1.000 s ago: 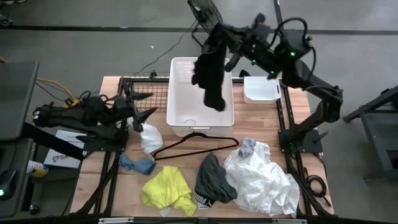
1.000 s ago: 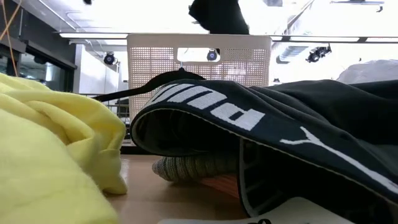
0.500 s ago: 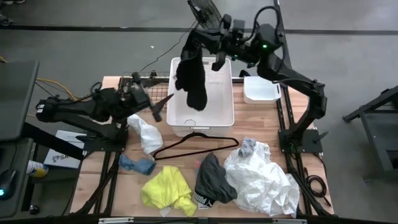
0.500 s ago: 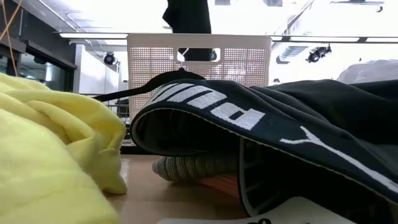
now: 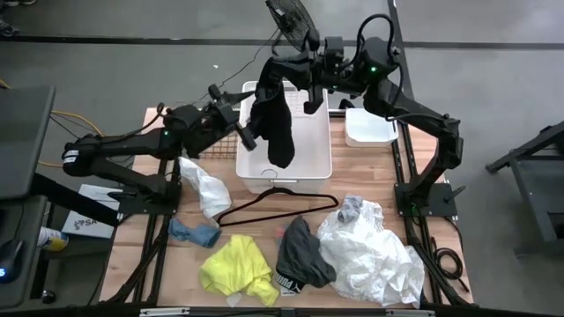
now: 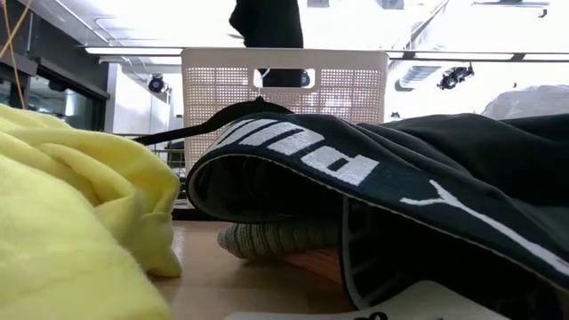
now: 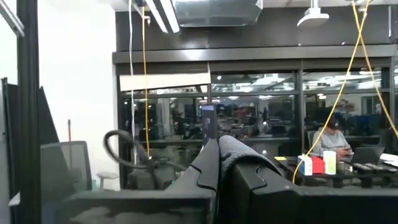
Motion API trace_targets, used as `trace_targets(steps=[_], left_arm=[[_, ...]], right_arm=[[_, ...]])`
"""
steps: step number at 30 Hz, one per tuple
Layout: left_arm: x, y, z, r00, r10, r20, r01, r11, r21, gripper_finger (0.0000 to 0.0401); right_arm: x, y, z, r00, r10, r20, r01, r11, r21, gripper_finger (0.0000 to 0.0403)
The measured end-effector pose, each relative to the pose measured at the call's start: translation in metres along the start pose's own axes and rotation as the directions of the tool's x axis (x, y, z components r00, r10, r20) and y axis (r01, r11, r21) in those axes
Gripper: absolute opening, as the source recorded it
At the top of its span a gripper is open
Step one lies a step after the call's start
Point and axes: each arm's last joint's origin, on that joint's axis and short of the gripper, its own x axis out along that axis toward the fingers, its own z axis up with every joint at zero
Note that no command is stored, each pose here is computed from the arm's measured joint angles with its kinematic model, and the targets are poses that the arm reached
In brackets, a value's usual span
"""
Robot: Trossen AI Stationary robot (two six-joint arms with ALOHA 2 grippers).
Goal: Pick & Place Cloths
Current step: Put the black underwear into the wire basket
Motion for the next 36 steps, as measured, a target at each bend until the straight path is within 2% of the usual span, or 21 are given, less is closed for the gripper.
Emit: trace_targets(steps=[5,9,12,17,18,25,32,36], left_arm=[[0.008,0.008,-0.008,0.997,-0.077,-0.002,0.077,0.993,-0.087,0.0269],[0.012,0.014,-0.009,0.984,-0.173,0.040,0.177,0.966,-0.186,0.0235],[0.014,0.017,-0.011,0.978,-0.204,0.050,0.210,0.948,-0.238,0.0179],[0.015,0.019,-0.012,0.971,-0.234,0.055,0.240,0.935,-0.260,0.0035],[0.015,0.019,-0.012,0.969,-0.240,0.059,0.247,0.933,-0.262,0.0019],[0.011,0.022,-0.008,0.969,-0.233,0.080,0.246,0.931,-0.270,0.0005],[-0.009,0.037,0.006,0.971,-0.194,0.138,0.226,0.934,-0.278,0.0003],[-0.020,0.043,0.009,0.971,-0.193,0.139,0.226,0.934,-0.276,0.0002]], right_arm=[[0.000,0.000,-0.001,1.000,-0.001,-0.014,0.002,1.000,0.004,0.0003],[0.000,0.000,-0.002,1.000,-0.001,-0.016,0.001,1.000,0.004,0.0003],[0.000,0.000,-0.003,1.000,-0.002,-0.026,0.002,1.000,0.008,0.0003],[0.000,-0.001,-0.004,0.999,-0.005,-0.040,0.006,1.000,0.012,0.0003],[0.000,-0.001,-0.004,0.999,-0.006,-0.041,0.006,1.000,0.013,0.0003],[0.000,-0.001,-0.005,0.999,-0.012,-0.045,0.012,1.000,0.014,0.0003],[0.000,-0.002,-0.006,0.998,-0.039,-0.055,0.039,0.999,0.011,0.0003],[-0.001,-0.004,-0.006,0.997,-0.038,-0.063,0.038,0.999,0.010,0.0030]])
